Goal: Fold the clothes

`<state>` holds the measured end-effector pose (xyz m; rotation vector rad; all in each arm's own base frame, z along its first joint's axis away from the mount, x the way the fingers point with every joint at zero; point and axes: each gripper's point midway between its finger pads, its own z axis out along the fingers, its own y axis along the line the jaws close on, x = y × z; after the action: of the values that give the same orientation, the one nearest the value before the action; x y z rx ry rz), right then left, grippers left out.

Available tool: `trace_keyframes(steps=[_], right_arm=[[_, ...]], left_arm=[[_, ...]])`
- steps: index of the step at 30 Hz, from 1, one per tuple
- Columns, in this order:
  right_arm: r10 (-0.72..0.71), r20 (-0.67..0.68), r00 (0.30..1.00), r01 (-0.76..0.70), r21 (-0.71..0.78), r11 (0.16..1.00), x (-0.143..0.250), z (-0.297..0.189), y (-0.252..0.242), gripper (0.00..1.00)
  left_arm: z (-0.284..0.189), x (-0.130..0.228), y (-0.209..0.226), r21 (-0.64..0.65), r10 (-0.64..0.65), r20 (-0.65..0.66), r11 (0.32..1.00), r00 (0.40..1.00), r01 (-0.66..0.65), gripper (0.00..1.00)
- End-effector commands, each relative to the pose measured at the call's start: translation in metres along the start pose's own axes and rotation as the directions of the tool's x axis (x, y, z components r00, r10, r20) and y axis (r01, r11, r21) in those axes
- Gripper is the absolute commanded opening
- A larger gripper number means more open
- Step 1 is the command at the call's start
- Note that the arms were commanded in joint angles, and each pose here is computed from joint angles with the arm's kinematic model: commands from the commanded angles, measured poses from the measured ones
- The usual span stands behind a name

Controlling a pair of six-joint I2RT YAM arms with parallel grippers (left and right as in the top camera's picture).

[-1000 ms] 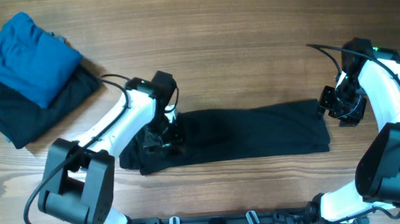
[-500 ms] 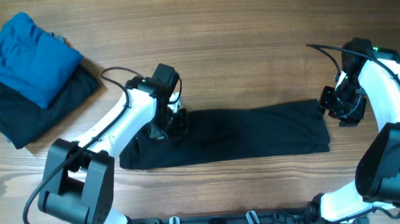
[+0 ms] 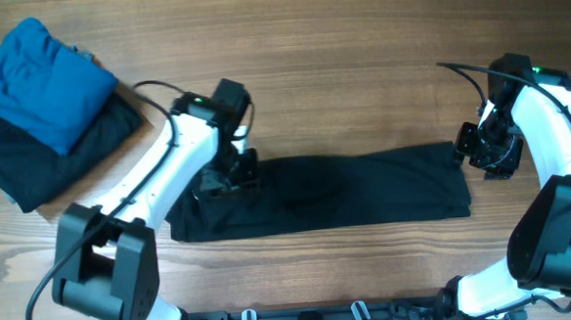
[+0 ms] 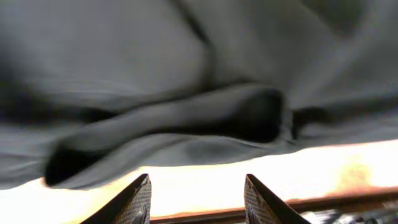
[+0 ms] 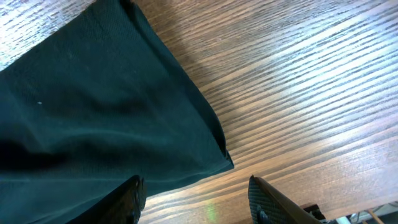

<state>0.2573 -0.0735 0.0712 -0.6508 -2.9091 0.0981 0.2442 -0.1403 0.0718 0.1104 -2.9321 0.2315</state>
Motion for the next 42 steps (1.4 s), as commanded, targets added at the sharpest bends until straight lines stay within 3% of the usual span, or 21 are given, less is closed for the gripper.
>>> trace_keyframes(steps=[1,6,7,9,13,15,18,21,26,33,38,41,42], right_arm=[[-0.002,0.029,1.000,0.003,-0.016,1.000,-0.002,-0.007,0.000,0.58],[-0.022,0.015,1.000,0.022,-0.013,1.000,0.002,-0.002,0.000,0.59],[-0.022,0.011,1.000,0.022,-0.012,1.000,0.004,0.004,0.000,0.68],[-0.023,0.013,1.000,0.023,-0.014,1.000,0.004,0.015,0.001,0.74],[-0.150,0.033,0.988,0.154,-0.211,0.965,0.008,0.029,0.036,0.78],[-0.143,0.072,0.987,0.156,-0.230,0.961,0.003,0.045,0.041,0.75],[-0.106,0.105,0.989,0.128,-0.236,0.963,0.002,0.068,0.043,0.62],[-0.060,0.138,0.989,0.094,-0.252,0.963,0.001,0.086,0.046,0.60],[0.022,0.306,0.952,0.082,-0.322,0.943,-0.037,0.084,0.060,0.45],[0.055,0.484,0.873,0.175,-0.417,0.892,-0.079,0.054,0.082,0.45],[-0.145,0.524,0.840,0.347,-0.311,0.885,-0.075,0.050,0.081,0.71],[-0.202,0.546,0.813,0.401,-0.276,0.873,-0.082,0.036,0.082,0.71],[-0.270,0.566,0.779,0.464,-0.232,0.855,-0.084,0.033,0.082,0.61]], left_arm=[[-0.027,-0.014,0.027,-0.032,-0.051,0.116,0.998,0.992,0.055,0.48],[0.000,-0.020,0.039,-0.027,-0.087,0.116,0.995,0.989,0.091,0.46],[0.011,-0.018,0.043,-0.027,-0.104,0.115,0.994,0.988,0.107,0.47],[0.026,-0.018,0.048,-0.023,-0.122,0.120,0.992,0.985,0.126,0.47],[0.052,-0.021,0.069,-0.010,-0.203,0.150,0.978,0.968,0.207,0.50],[0.064,-0.025,0.084,0.016,-0.267,0.175,0.963,0.948,0.269,0.51],[0.069,-0.036,0.096,0.052,-0.315,0.219,0.949,0.924,0.311,0.52],[0.063,-0.057,0.096,0.099,-0.321,0.293,0.947,0.901,0.306,0.57],[0.046,-0.101,0.087,0.172,-0.301,0.454,0.953,0.839,0.249,0.60],[0.036,-0.134,0.080,0.220,-0.295,0.554,0.954,0.779,0.205,0.63],[0.011,-0.128,0.078,0.225,-0.310,0.510,0.948,0.803,0.223,0.69],[-0.024,-0.124,0.074,0.228,-0.310,0.520,0.948,0.796,0.220,0.74],[-0.035,-0.121,0.073,0.232,-0.309,0.528,0.948,0.791,0.216,0.76]])
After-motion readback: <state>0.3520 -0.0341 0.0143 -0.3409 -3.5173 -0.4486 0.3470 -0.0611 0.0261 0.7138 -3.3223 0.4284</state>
